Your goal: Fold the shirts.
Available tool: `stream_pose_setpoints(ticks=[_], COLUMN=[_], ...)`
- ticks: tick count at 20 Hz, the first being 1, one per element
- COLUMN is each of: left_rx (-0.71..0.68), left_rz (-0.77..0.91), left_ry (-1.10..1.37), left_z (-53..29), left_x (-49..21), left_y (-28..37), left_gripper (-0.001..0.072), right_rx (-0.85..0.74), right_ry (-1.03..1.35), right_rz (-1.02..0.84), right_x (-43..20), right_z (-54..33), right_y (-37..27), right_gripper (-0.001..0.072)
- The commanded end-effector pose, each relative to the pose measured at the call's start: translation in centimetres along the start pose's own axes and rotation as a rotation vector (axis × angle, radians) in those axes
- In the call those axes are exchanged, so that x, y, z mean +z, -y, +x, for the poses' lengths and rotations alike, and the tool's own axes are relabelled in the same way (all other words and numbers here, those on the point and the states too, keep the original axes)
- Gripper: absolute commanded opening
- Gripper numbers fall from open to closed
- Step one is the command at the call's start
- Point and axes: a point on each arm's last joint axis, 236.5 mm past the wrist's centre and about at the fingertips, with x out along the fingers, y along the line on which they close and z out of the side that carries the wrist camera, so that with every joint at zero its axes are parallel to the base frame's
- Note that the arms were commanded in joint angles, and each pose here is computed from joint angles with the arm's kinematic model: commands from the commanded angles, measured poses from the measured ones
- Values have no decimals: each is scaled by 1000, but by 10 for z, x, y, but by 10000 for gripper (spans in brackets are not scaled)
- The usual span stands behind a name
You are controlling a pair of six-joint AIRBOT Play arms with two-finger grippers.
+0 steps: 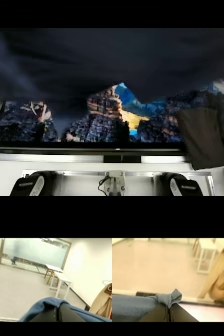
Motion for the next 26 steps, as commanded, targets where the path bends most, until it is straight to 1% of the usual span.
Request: stream_pose_setpoints(ticks=[1,2,4,6,10,12,13,15,19,21,22,26], left_rx=[32,59,122,157,184,166,150,159,189,197,213,259], left_rz=[24,66,156,182,116,66,38,-6,-108,-196,-213,-206], left_ry=[-23,-72,-248,-446,-747,-881,-923,-963,-1050,-1063,-1048,-1015], left_z=[-31,-28,-20,-10,33,57,74,108,166,186,197,215], left_x=[-1,-13,-52,-96,-190,-247,-277,-328,-441,-496,-518,-572], left_y=[7,-2,-27,-51,-103,-127,-139,-166,-210,-219,-226,-245], left_gripper=[31,31,31,31,31,31,31,31,32,32,32,32], right_rx=[-121,-129,-135,-114,-41,-22,-12,14,79,93,86,57], right_ry=[52,-9,-162,-350,-711,-839,-874,-890,-908,-909,-910,-968], right_rz=[-57,-62,-62,-49,-3,11,19,62,279,383,415,441], right_x=[14,0,-35,-79,-188,-251,-280,-327,-416,-453,-471,-535], right_z=[-60,-58,-44,-19,59,107,134,188,265,289,298,309], right_y=[18,21,26,28,25,27,27,22,-9,-22,-24,-25], right_gripper=[66,66,66,66,66,66,66,66,66,67,66,66])
